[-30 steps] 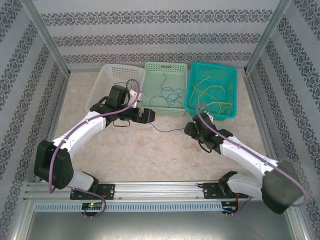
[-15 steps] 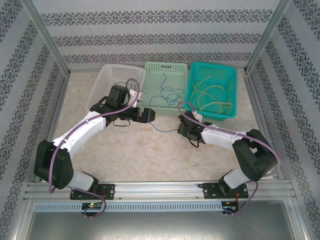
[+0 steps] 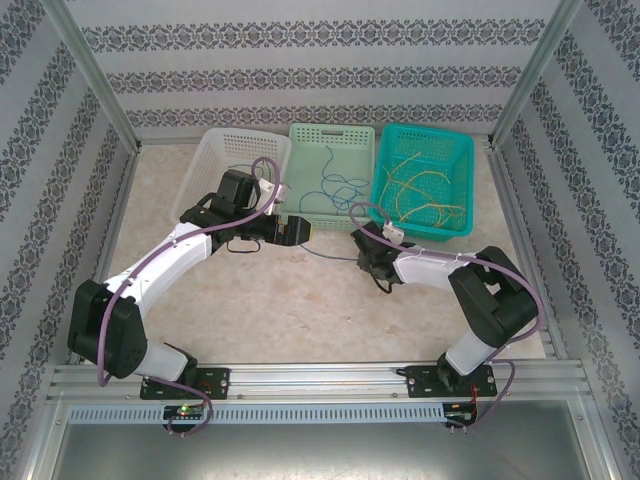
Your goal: Untangle the cables
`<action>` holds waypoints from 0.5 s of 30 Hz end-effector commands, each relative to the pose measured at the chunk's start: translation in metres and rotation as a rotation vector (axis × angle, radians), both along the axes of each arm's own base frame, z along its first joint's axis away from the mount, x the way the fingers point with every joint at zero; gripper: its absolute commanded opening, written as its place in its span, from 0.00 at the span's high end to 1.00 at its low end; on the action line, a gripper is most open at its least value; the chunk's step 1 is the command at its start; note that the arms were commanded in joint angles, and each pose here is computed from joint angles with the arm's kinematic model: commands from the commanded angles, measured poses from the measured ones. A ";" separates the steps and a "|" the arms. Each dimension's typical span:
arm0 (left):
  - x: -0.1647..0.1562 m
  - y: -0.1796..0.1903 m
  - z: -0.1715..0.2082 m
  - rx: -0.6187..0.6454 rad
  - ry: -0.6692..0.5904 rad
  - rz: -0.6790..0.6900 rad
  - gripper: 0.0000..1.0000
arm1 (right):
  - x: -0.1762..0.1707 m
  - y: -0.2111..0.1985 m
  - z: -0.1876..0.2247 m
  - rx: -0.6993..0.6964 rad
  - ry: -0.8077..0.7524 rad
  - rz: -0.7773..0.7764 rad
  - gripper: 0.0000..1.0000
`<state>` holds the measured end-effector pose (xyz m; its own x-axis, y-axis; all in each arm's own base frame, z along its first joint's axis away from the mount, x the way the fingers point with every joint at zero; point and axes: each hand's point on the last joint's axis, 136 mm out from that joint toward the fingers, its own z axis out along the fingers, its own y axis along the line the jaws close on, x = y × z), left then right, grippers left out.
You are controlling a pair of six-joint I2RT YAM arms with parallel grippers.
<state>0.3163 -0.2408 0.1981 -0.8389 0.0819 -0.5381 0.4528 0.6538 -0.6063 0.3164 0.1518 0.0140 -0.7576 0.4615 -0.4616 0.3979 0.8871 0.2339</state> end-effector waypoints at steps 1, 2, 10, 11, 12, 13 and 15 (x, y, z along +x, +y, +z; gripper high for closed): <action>0.001 -0.005 0.003 -0.003 -0.021 -0.027 0.00 | 0.012 0.013 -0.006 0.031 -0.023 -0.006 0.72; 0.000 -0.005 0.004 -0.003 -0.023 -0.028 0.00 | 0.013 0.013 -0.006 0.031 -0.024 -0.009 0.76; 0.001 -0.005 0.003 -0.001 -0.020 -0.031 0.00 | 0.013 0.010 -0.004 0.017 -0.025 -0.009 0.96; 0.001 -0.005 0.003 -0.002 -0.019 -0.032 0.00 | 0.012 0.009 -0.003 0.010 -0.020 -0.001 0.97; 0.001 -0.005 0.004 -0.002 -0.021 -0.032 0.00 | 0.010 0.008 -0.003 0.002 -0.014 0.001 0.98; 0.001 -0.006 0.004 -0.003 -0.021 -0.033 0.00 | 0.009 0.008 -0.002 0.001 -0.011 0.005 0.96; 0.001 -0.006 0.004 -0.003 -0.021 -0.033 0.00 | 0.006 0.008 0.000 0.017 -0.012 0.005 0.87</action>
